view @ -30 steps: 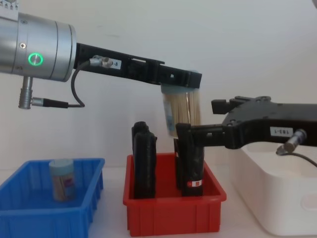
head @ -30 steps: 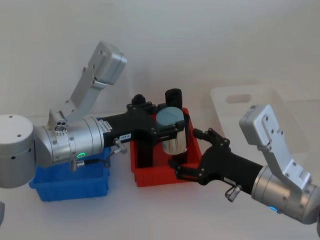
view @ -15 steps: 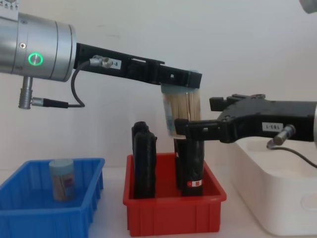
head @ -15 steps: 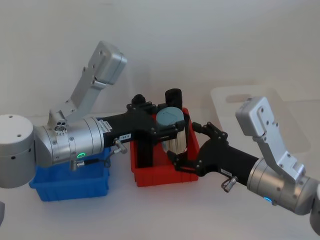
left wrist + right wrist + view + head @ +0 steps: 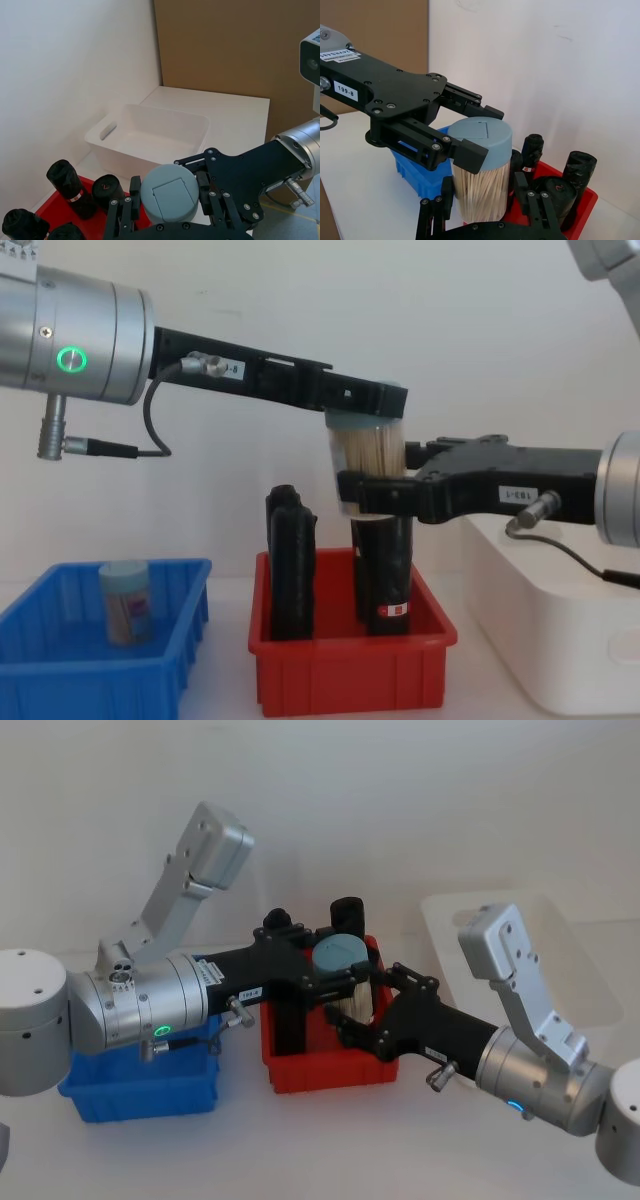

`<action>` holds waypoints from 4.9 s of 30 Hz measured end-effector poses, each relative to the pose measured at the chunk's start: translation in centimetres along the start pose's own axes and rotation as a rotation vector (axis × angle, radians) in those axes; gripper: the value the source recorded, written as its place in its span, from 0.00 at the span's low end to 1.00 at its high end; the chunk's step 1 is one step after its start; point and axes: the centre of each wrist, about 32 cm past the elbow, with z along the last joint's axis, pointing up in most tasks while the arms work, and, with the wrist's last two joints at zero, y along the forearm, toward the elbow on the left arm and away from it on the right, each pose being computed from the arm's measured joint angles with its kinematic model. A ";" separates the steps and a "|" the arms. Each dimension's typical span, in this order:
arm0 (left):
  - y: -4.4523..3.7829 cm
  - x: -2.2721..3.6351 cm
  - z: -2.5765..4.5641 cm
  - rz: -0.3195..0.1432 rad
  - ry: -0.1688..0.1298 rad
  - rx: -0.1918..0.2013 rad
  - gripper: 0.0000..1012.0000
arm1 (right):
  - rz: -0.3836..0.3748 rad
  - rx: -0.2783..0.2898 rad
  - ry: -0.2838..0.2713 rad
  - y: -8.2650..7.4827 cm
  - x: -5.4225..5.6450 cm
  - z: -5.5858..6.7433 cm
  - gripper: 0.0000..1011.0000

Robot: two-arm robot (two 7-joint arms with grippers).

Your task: Pick the cotton swabs from the blue box and place them into the white box.

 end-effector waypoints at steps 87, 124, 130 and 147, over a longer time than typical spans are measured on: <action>0.00 0.00 0.00 0.000 0.000 0.000 0.99 | -0.605 -0.207 0.216 -2.1 8.4 -7.0 0.63; 0.00 0.00 -0.01 0.000 0.000 0.000 0.99 | -0.635 -0.118 0.180 -2.1 8.3 -7.1 0.99; 0.00 0.00 -0.01 0.000 0.000 0.000 0.99 | -0.652 -0.056 0.153 -2.9 7.8 -6.4 0.99; 0.00 -0.01 -0.03 0.000 0.000 -0.001 0.99 | -0.675 0.029 0.120 -4.1 6.9 -5.2 0.99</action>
